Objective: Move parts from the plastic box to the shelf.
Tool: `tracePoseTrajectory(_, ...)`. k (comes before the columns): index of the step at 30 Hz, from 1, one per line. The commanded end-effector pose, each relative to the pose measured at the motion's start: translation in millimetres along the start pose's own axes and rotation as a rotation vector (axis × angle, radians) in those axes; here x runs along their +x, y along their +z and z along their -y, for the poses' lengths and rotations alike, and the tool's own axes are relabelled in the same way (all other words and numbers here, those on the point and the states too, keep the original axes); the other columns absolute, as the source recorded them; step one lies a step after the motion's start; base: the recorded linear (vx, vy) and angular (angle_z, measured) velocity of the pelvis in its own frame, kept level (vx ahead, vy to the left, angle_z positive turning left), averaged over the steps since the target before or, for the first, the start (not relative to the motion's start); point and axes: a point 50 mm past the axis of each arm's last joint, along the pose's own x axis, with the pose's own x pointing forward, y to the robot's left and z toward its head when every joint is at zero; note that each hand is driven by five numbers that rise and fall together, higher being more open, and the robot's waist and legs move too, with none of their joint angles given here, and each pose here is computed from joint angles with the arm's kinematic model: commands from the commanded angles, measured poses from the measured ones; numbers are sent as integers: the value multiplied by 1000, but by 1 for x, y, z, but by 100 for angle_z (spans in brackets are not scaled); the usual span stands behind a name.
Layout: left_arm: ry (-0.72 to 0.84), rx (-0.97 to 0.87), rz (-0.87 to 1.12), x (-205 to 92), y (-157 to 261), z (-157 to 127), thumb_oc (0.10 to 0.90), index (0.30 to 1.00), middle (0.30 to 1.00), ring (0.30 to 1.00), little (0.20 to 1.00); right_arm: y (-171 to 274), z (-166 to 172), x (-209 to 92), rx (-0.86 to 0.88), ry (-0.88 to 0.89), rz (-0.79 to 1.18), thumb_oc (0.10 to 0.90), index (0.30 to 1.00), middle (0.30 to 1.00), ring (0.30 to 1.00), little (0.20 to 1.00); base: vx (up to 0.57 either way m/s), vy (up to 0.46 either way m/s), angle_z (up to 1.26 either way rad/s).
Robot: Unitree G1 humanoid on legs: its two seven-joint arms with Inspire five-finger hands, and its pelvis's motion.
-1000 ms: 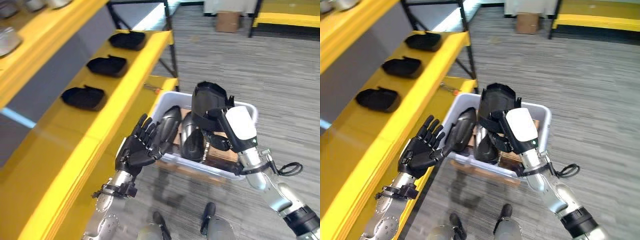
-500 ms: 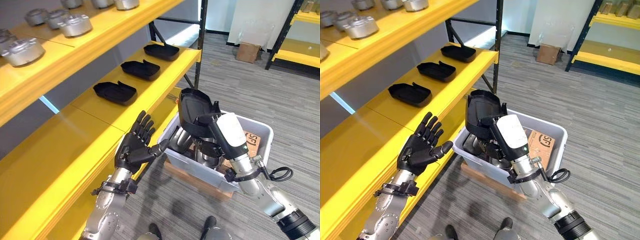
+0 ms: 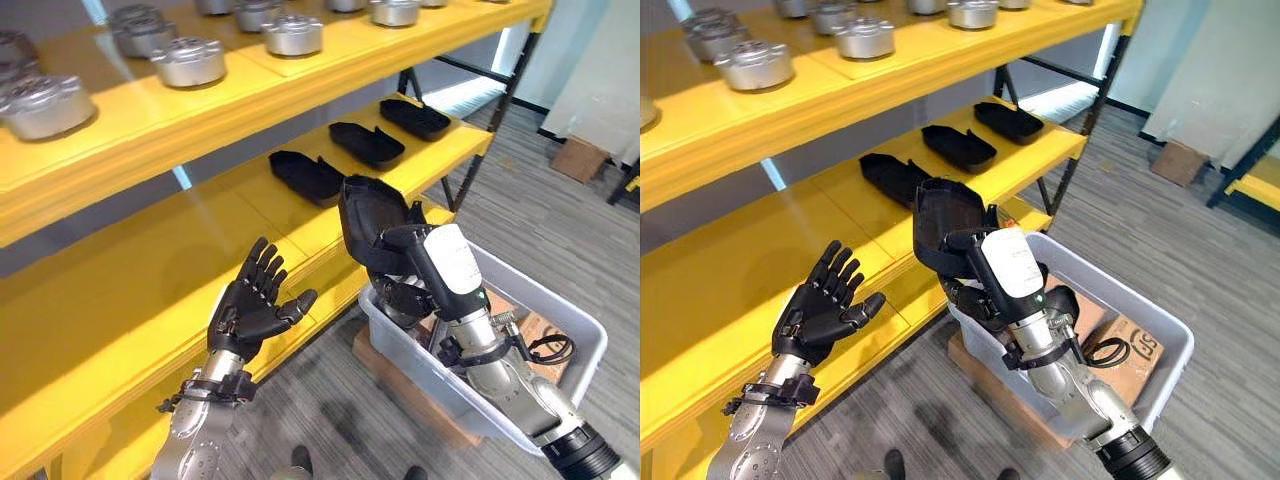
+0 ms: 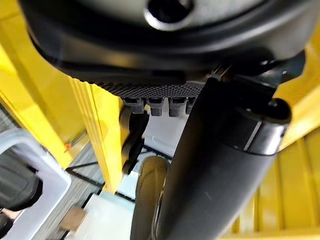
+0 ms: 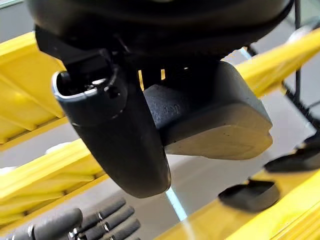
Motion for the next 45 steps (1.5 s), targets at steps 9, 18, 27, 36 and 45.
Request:
tracePoseTrajectory(9, -206, 36, 210, 10, 46, 22, 900, 1000, 1000, 1000, 1000, 34, 46, 29, 34, -183, 275, 400, 300, 300, 300, 300, 36, -160, 118)
tracePoseTrajectory(18, -153, -2, 207, 4, 48, 19, 900, 1000, 1000, 1000, 1000, 46, 39, 43, 28, -111, 371, 400, 300, 300, 300, 300, 6, -121, 16)
tracePoseTrajectory(27, -120, 19, 190, -7, 46, 10, 900, 1000, 1000, 1000, 1000, 52, 29, 58, -17, -56, 401, 400, 300, 300, 300, 300, 8, -125, 11)
tracePoseTrajectory(36, -228, -29, 158, 2, 35, 13, 900, 1000, 1000, 1000, 1000, 25, 36, 63, -211, -29, 301, 400, 300, 300, 300, 300, -11, 0, 60)
tracePoseTrajectory(45, -248, -13, 107, 11, 28, 14, 900, 1000, 1000, 1000, 1000, -13, 37, 47, -251, -17, 121, 400, 300, 300, 300, 300, 154, 282, 30)
